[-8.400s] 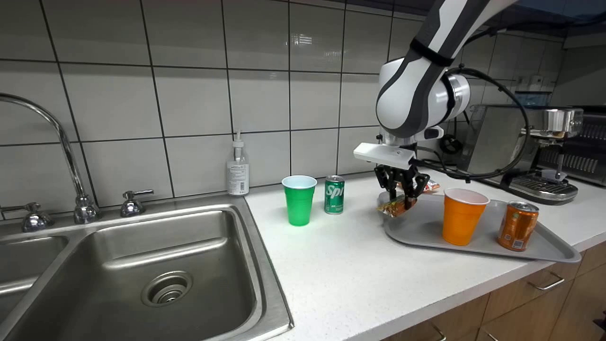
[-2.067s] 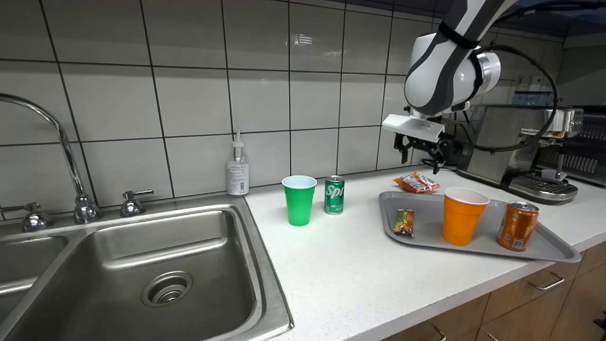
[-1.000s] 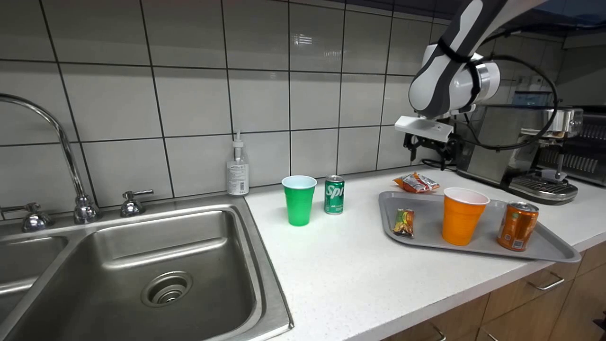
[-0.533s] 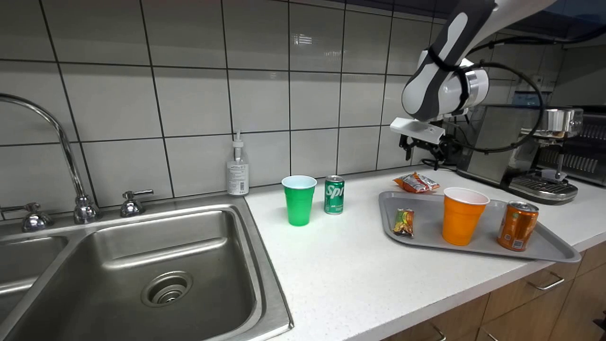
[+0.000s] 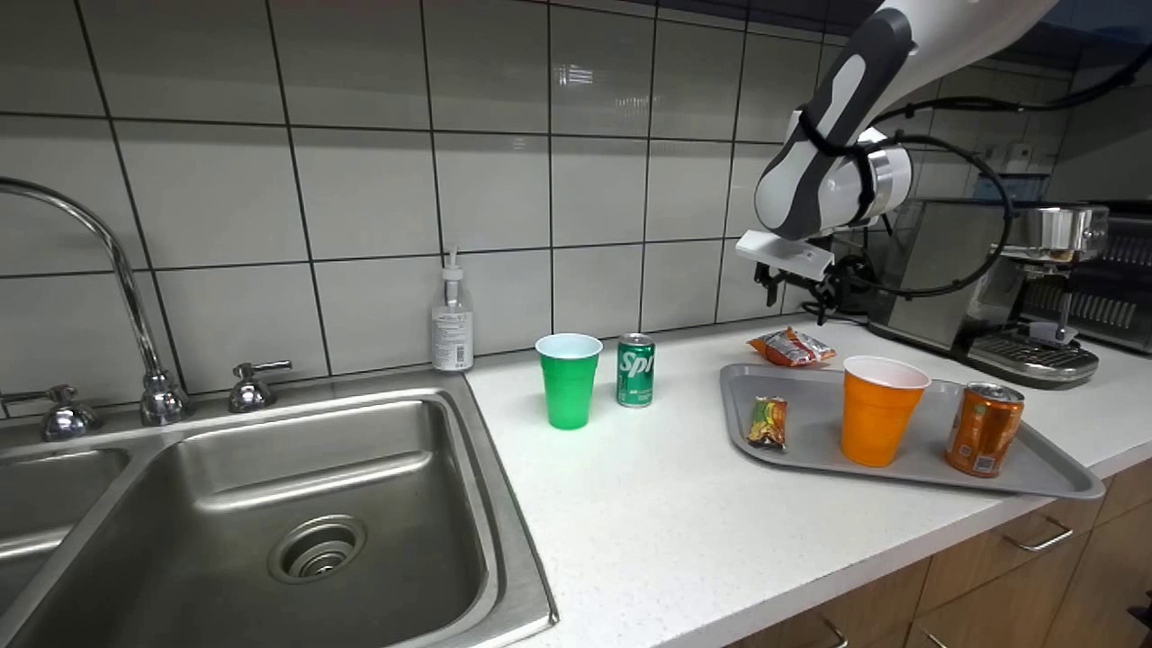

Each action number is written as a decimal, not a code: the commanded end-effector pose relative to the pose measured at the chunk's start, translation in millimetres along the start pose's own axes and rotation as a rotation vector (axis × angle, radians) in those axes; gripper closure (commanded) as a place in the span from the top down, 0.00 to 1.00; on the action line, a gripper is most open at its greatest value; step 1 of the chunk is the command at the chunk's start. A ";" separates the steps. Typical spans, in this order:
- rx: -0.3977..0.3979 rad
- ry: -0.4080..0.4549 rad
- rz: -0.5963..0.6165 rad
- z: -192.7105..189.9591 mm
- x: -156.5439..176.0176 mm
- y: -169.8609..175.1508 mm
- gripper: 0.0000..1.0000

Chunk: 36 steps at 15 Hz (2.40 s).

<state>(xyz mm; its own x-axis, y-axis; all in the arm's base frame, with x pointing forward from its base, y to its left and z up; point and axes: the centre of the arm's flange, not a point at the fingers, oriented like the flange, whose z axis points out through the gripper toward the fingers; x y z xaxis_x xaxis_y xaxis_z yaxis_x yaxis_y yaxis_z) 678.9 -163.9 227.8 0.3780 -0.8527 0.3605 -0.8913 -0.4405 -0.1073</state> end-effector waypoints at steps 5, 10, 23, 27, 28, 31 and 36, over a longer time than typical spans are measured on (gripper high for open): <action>-0.017 0.030 0.072 28.8 21.6 -24.0 1.00; -0.040 0.047 0.113 43.0 27.8 -30.5 1.00; -0.084 0.070 0.165 66.0 36.3 -51.5 1.00; -0.093 0.070 0.168 71.8 38.2 -54.4 1.00; -0.097 0.069 0.170 73.3 38.8 -54.3 1.00; -0.103 0.070 0.172 76.4 41.7 -55.4 1.00; -0.111 0.069 0.171 81.1 44.4 -57.6 1.00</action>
<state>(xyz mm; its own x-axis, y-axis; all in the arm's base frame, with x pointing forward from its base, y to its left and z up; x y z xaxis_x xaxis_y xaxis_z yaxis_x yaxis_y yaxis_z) 749.8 -194.5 173.6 0.2249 -0.8838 0.4103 -0.9580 -0.2775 -0.0725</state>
